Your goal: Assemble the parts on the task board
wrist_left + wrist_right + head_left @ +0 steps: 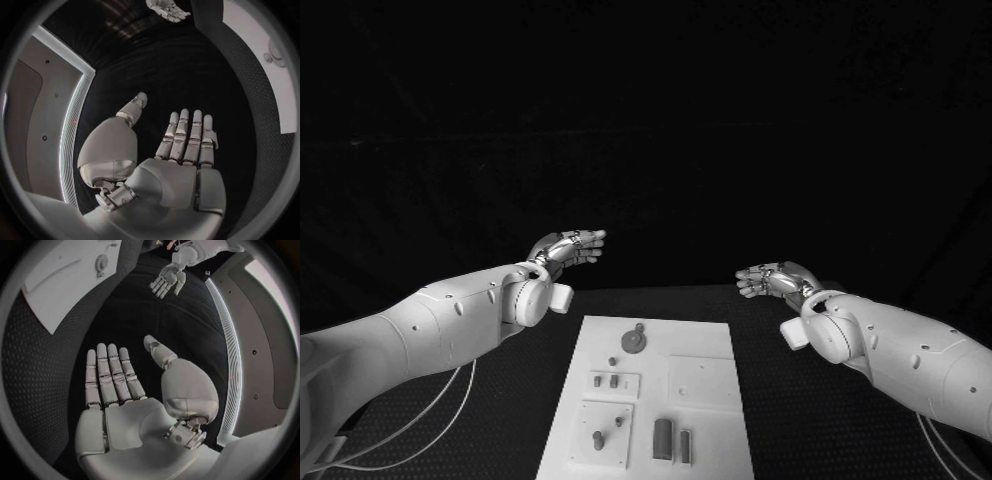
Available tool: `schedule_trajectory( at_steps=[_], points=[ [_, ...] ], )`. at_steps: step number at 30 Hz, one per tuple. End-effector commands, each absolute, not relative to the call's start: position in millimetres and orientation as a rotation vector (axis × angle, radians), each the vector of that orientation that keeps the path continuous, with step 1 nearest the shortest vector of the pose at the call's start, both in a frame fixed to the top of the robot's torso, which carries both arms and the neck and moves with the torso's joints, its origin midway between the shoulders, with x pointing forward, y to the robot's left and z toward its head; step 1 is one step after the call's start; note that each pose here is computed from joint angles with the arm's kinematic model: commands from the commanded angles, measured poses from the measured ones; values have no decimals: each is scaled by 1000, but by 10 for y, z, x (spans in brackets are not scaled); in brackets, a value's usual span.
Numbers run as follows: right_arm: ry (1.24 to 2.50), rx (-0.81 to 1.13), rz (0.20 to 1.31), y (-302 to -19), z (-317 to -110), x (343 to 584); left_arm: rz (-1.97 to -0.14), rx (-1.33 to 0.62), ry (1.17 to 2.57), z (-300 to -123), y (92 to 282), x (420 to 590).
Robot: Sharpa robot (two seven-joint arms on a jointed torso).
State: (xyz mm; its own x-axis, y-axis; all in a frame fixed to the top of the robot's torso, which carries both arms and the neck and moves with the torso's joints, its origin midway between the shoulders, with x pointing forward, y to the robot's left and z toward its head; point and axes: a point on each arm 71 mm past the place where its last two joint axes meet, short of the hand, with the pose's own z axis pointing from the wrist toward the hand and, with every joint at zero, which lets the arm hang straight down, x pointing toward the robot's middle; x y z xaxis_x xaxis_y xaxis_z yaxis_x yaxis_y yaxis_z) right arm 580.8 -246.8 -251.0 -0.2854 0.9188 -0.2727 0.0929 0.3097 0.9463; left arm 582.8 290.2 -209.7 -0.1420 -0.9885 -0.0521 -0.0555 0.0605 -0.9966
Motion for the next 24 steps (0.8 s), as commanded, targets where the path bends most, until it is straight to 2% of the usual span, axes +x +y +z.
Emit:
schedule_trajectory(
  at_steps=[1, 3, 9, 13, 16, 24],
  points=[
    [1619, 947, 1161, -2444, -2497, 5802, -1314, -1139, 1367, -2075, 2842, 5821],
    [1632, 942, 1112, -2467, -2510, 5805, -1256, -1143, 1383, -2096, 2881, 5823],
    [1604, 954, 1129, -2429, -2506, 5761, -1256, -1148, 1373, -2133, 2815, 5768],
    [1553, 977, 1158, -2362, -2494, 5674, -1255, -1158, 1354, -2191, 2694, 5658],
    [1505, 1000, 1182, -2301, -2480, 5582, -1254, -1167, 1336, -2235, 2581, 5545],
    [1347, 1097, 1233, -2100, -2395, 5177, -1243, -1195, 1270, -2300, 2189, 5061]
  ],
)
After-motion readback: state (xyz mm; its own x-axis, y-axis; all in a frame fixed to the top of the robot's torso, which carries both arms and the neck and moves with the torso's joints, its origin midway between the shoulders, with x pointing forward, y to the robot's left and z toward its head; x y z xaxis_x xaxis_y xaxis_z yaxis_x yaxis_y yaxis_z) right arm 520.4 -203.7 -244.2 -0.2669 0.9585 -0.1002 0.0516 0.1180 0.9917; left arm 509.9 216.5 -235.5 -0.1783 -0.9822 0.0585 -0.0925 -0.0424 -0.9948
